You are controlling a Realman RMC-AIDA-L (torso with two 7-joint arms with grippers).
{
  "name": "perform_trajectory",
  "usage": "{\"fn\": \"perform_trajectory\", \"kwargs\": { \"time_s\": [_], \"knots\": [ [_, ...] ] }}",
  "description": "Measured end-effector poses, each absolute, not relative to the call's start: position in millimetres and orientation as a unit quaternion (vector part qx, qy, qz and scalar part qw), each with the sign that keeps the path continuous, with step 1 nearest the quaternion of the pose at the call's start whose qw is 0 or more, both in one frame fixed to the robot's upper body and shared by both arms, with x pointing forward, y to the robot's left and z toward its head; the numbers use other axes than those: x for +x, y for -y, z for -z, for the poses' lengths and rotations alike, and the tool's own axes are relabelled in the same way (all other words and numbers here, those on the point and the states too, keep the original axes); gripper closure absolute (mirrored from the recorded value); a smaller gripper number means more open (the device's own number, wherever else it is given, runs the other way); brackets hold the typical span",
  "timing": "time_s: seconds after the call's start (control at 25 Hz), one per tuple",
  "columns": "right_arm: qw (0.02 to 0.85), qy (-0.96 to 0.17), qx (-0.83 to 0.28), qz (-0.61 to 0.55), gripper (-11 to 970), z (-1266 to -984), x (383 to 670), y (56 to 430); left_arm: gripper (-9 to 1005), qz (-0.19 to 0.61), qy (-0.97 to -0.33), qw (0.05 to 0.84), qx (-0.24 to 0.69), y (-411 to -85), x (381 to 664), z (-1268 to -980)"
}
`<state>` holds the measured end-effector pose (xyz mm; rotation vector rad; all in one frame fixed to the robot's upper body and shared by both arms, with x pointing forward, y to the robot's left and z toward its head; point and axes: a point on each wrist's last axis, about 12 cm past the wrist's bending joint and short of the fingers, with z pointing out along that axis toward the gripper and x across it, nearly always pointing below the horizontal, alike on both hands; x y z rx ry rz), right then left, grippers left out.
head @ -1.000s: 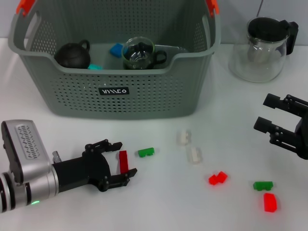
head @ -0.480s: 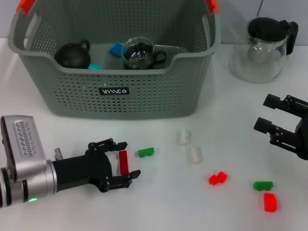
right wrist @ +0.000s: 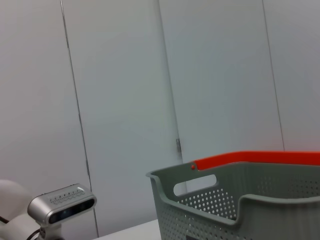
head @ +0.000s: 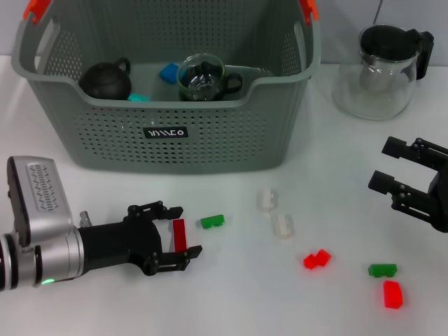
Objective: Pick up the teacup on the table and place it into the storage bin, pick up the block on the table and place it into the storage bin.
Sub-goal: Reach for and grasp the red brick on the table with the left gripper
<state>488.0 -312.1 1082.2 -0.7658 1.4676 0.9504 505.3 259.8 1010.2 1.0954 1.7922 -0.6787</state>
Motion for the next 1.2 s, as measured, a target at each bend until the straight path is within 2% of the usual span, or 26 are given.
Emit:
{"fn": "perform_trajectory", "kwargs": {
  "time_s": [0.72, 1.2],
  "knots": [
    [0.577, -0.627, -0.325, -0.41, 273, -1083.8, 490.1, 311.7, 193, 0.275, -0.735, 0.421, 0.455, -263.0, 510.3, -1014.9],
    [0.577, -0.627, -0.326, -0.41, 273, -1084.2, 490.7, 311.5, 193, 0.277, -0.734, 0.426, 0.45, -266.0, 504.0, -1015.5]
  ]
}}
